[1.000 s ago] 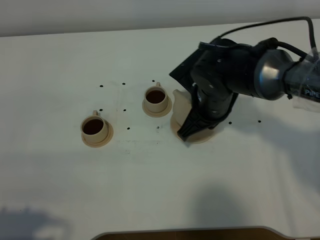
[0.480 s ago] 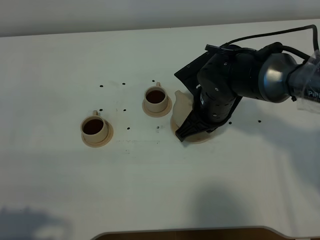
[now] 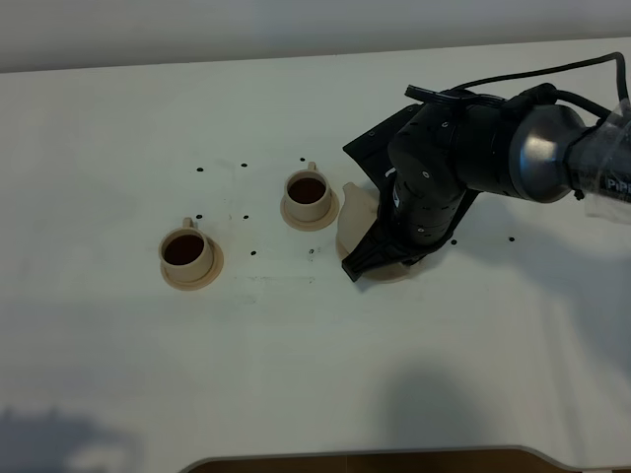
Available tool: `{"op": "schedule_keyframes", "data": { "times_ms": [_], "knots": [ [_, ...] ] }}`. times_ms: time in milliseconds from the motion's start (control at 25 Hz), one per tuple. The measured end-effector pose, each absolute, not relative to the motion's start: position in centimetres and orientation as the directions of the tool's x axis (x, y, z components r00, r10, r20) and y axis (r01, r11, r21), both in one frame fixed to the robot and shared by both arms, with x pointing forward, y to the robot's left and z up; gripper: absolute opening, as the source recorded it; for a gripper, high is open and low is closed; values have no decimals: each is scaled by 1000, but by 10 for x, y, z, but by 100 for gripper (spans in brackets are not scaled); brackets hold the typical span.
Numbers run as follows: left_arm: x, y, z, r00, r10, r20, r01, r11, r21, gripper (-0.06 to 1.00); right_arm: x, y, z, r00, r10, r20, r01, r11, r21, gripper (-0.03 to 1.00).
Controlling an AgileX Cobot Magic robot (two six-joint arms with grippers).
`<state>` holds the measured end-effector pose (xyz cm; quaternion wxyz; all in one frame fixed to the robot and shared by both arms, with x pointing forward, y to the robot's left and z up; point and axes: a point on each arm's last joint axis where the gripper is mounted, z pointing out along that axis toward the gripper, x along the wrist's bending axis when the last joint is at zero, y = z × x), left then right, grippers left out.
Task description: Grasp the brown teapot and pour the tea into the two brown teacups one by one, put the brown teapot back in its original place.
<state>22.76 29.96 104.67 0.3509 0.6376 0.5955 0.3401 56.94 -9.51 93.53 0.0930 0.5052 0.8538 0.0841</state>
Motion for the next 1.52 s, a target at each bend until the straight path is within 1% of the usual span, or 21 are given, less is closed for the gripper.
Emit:
{"op": "schedule_keyframes", "data": {
  "times_ms": [520,640,720,800,920,1000,1120,1240,1440,1520],
  "knots": [
    [228,300,1047,59,998,16,521,-44,852,45,570,-94,930,-469,881,-64,852,470,229,11],
    [228,300,1047,59,998,16,521,-44,852,45,570,-94,930,-469,881,-65,853,470,228,14],
    [228,300,1047,59,998,16,521,-44,852,45,570,-94,930,-468,882,-64,853,469,227,18],
    [228,300,1047,59,998,16,521,-44,852,45,568,-95,929,-466,882,-66,858,469,211,25],
    [228,300,1047,59,998,16,521,-44,852,45,565,-98,928,-465,882,-77,866,471,167,37],
    [228,300,1047,59,998,16,521,-44,852,45,562,-101,930,-466,880,-89,871,474,124,41],
    [228,300,1047,59,998,16,521,-44,852,45,554,-107,943,-461,882,-99,880,469,73,44],
    [228,300,1047,59,998,16,521,-44,852,45,542,-113,968,-456,886,-88,886,461,49,44],
    [228,300,1047,59,998,16,521,-44,852,45,497,-134,1004,-453,892,-15,889,452,75,44],
    [228,300,1047,59,998,16,521,-44,852,45,474,-147,1012,-448,894,9,892,445,82,44]
  ]
}}
